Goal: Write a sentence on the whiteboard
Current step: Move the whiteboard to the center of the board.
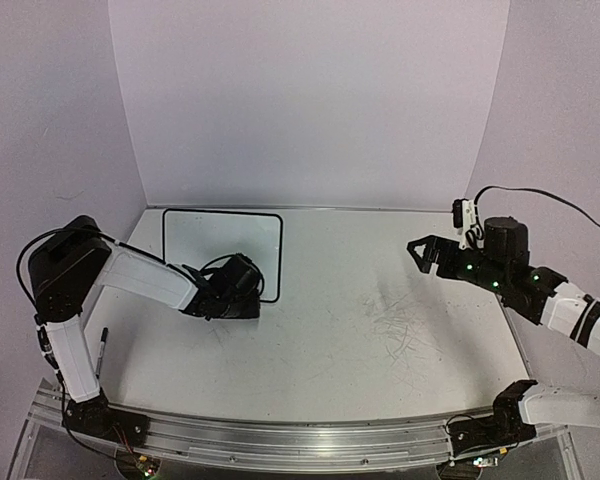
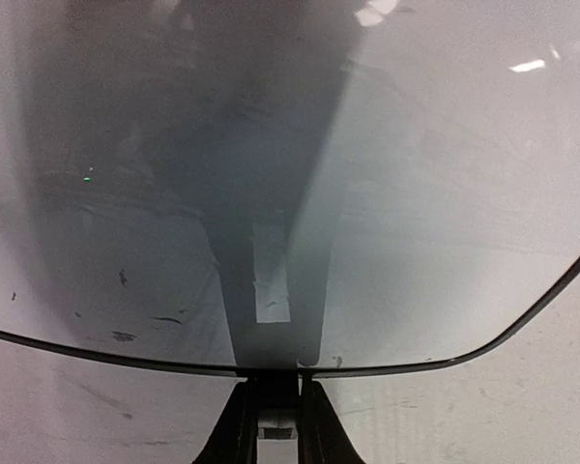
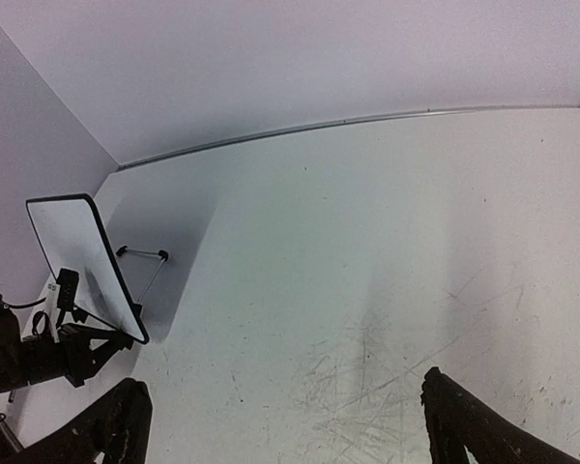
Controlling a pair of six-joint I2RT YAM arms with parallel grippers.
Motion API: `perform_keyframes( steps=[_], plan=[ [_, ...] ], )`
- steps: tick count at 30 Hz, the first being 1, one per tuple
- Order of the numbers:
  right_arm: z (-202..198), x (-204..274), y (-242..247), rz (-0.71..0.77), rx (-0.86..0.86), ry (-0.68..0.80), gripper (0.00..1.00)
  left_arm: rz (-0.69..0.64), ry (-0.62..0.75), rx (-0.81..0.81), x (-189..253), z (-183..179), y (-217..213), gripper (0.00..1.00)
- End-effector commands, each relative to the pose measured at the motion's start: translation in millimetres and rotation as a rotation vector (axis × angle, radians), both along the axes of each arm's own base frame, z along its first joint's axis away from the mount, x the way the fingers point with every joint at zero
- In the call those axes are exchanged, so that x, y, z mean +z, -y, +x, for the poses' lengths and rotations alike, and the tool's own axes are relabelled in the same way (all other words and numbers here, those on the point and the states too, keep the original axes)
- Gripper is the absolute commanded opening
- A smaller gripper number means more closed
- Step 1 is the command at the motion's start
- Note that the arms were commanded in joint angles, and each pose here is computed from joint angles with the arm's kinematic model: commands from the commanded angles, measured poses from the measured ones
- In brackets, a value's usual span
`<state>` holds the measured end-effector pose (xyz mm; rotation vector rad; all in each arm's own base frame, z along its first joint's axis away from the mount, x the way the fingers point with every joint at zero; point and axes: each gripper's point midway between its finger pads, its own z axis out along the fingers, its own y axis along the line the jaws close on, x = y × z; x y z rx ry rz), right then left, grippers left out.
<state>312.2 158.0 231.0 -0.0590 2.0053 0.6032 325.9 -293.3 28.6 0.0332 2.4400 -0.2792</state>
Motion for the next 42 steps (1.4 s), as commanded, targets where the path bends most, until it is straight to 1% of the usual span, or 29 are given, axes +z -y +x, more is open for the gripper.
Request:
perform_keyframes(
  steps=[1, 4, 6, 9, 11, 13, 16, 20, 23, 25, 28, 31, 32, 33, 34, 35, 38, 42],
  plan=[
    [-5.9, -14.1, -12.1, 0.034, 0.031, -0.037, 0.98, -0.169, -0.028, 0.020, 8.5, -25.1, 74.4, 0.00],
    [-10.1, -26.9, -19.6, 0.036, 0.037, -0.075, 0.98, -0.177, -0.043, -0.009, 5.1, -30.5, 95.2, 0.02],
    [-14.3, -36.3, -28.9, 0.047, 0.041, -0.109, 0.98, -0.191, -0.051, -0.026, 6.6, -33.1, 102.8, 0.08],
    [-18.5, -52.2, -46.2, 0.061, 0.045, -0.156, 0.98, -0.190, -0.024, -0.059, 18.5, -36.7, 107.4, 0.20],
    [-22.0, -61.7, -61.1, 0.066, 0.042, -0.187, 0.98, -0.190, -0.001, -0.073, 29.2, -40.6, 104.6, 0.32],
    [-22.7, -68.7, -77.5, 0.075, 0.041, -0.211, 0.95, -0.204, 0.036, -0.083, 48.7, -45.0, 98.2, 0.41],
    [-21.8, -77.3, -108.9, 0.060, 0.047, -0.239, 0.91, -0.215, 0.098, -0.119, 76.5, -56.3, 84.5, 0.49],
    [-25.0, -90.4, -170.2, 0.009, 0.106, -0.264, 0.90, -0.242, 0.203, -0.152, 122.3, -70.5, 56.7, 0.62],
    [-29.2, -101.2, -222.0, -0.015, 0.145, -0.282, 0.86, -0.258, 0.275, -0.146, 148.2, -78.3, 28.2, 0.70],
    [-28.4, -112.4, -249.7, -0.028, 0.140, -0.301, 0.82, -0.282, 0.332, -0.128, 169.2, -82.8, 7.3, 0.75],
    [-33.5, -125.5, -277.5, -0.035, 0.115, -0.320, 0.82, -0.315, 0.399, -0.096, 195.4, -88.2, -19.1, 0.79],
    [-31.6, -141.9, -289.4, -0.014, 0.051, -0.348, 0.80, -0.328, 0.441, -0.076, 209.6, -92.4, -37.2, 0.80],
    [-30.8, -146.6, -291.1, -0.008, 0.038, -0.358, 0.76, -0.327, 0.451, -0.079, 212.8, -93.7, -40.8, 0.80],
    [-29.8, -152.9, -292.9, -0.002, 0.024, -0.370, 0.69, -0.325, 0.463, -0.082, 216.4, -94.8, -43.8, 0.81],
    [-28.4, -156.5, -294.7, 0.004, 0.014, -0.377, 0.65, -0.327, 0.474, -0.082, 220.7, -95.4, -46.6, 0.81],
    [-27.3, -160.9, -297.5, 0.008, 0.007, -0.385, 0.64, -0.328, 0.486, -0.084, 225.4, -96.2, -49.3, 0.82],
    [-23.7, -179.2, -300.1, -0.020, -0.025, -0.401, 0.63, -0.325, 0.521, -0.101, 238.0, -98.3, -54.2, 0.83],
    [-9.6, -192.8, -296.9, -0.086, -0.099, -0.361, 0.61, -0.323, 0.560, -0.134, 254.5, -102.3, -58.1, 0.84]
  ],
)
